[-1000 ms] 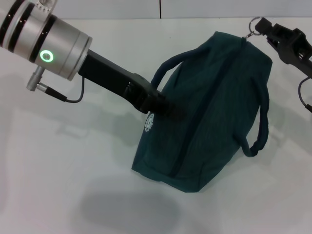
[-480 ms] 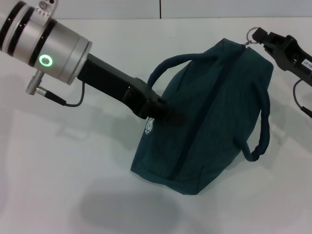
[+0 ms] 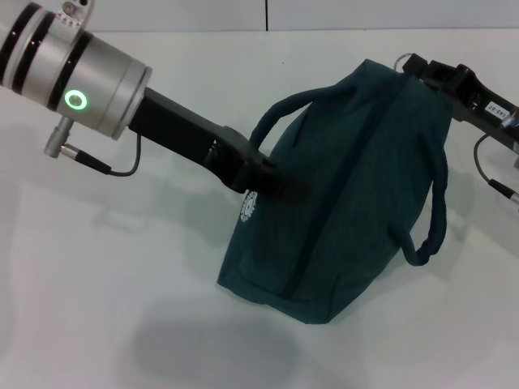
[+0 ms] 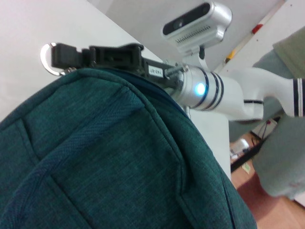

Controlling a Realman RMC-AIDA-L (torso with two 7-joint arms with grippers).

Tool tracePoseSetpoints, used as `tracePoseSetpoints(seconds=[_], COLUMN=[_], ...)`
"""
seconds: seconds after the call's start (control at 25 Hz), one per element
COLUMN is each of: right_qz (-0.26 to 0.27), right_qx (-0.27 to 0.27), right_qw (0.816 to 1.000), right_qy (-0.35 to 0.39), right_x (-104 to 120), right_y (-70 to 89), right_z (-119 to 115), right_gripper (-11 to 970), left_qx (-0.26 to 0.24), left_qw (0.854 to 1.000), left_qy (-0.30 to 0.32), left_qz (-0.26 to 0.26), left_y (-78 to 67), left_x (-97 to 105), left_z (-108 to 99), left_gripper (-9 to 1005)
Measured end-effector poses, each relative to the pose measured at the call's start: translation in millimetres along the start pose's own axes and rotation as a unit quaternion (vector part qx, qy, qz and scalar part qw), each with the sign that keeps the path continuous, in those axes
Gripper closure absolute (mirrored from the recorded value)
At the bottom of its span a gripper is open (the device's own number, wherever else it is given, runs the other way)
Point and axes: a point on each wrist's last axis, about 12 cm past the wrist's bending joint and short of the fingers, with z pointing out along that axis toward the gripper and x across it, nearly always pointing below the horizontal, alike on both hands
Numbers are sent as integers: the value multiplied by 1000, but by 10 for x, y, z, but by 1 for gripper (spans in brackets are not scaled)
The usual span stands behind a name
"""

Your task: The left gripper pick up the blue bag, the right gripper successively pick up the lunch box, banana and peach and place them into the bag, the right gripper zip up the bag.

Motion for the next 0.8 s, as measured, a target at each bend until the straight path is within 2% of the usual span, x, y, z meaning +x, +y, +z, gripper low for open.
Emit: tracePoseSetpoints(seconds=[0.28, 0.64, 0.8], right_qz=[2, 3, -5], right_qx=[-27, -44, -58], right_qw=[1000, 998, 997], right_qy=[-6, -37, -43], right_x=[-7, -114, -186], right_y=[49, 45, 67], right_z=[-55, -266, -335], right_gripper=[951, 638, 511], left_qx=[-12, -33, -41], left_qw=[999, 995, 993], left_qy=[-42, -89, -107], left_qz=[-23, -41, -25], left_y=[69, 153, 180], left_x=[27, 92, 153], left_z=[-75, -73, -59], left_gripper=[949, 949, 949])
